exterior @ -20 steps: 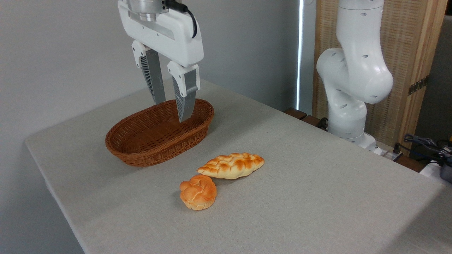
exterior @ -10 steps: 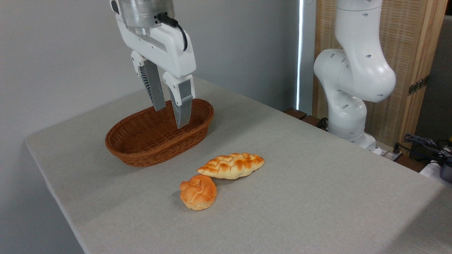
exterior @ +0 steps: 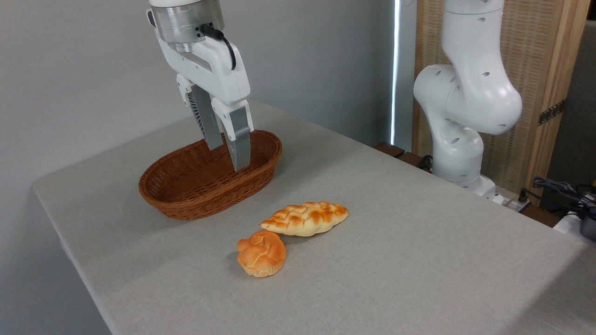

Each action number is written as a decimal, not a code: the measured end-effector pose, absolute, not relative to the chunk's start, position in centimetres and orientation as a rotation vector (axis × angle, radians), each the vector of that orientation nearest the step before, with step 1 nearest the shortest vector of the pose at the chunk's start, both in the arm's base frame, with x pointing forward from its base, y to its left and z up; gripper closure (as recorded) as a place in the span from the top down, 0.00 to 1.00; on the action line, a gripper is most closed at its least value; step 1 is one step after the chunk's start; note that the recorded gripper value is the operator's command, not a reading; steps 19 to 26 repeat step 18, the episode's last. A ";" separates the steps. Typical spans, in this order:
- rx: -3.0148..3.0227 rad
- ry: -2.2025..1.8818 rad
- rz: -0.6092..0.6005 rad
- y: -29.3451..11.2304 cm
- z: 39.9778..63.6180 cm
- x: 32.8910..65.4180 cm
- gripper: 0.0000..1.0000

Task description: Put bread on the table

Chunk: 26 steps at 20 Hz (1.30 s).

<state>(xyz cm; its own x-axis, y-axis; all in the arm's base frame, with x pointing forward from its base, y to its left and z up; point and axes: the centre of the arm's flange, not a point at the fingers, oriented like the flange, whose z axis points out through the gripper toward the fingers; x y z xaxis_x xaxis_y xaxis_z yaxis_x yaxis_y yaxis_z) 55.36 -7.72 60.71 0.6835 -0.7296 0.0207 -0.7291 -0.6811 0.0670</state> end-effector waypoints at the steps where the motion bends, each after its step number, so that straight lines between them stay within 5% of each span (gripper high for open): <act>1: 2.828 -1.206 -0.006 -7.0 60.9 55.5 1.00; 6: 2.861 -1.137 0.010 -4.0 61.3 55.7 1.00; 26: 2.860 -1.138 0.010 -4.0 61.3 55.7 1.00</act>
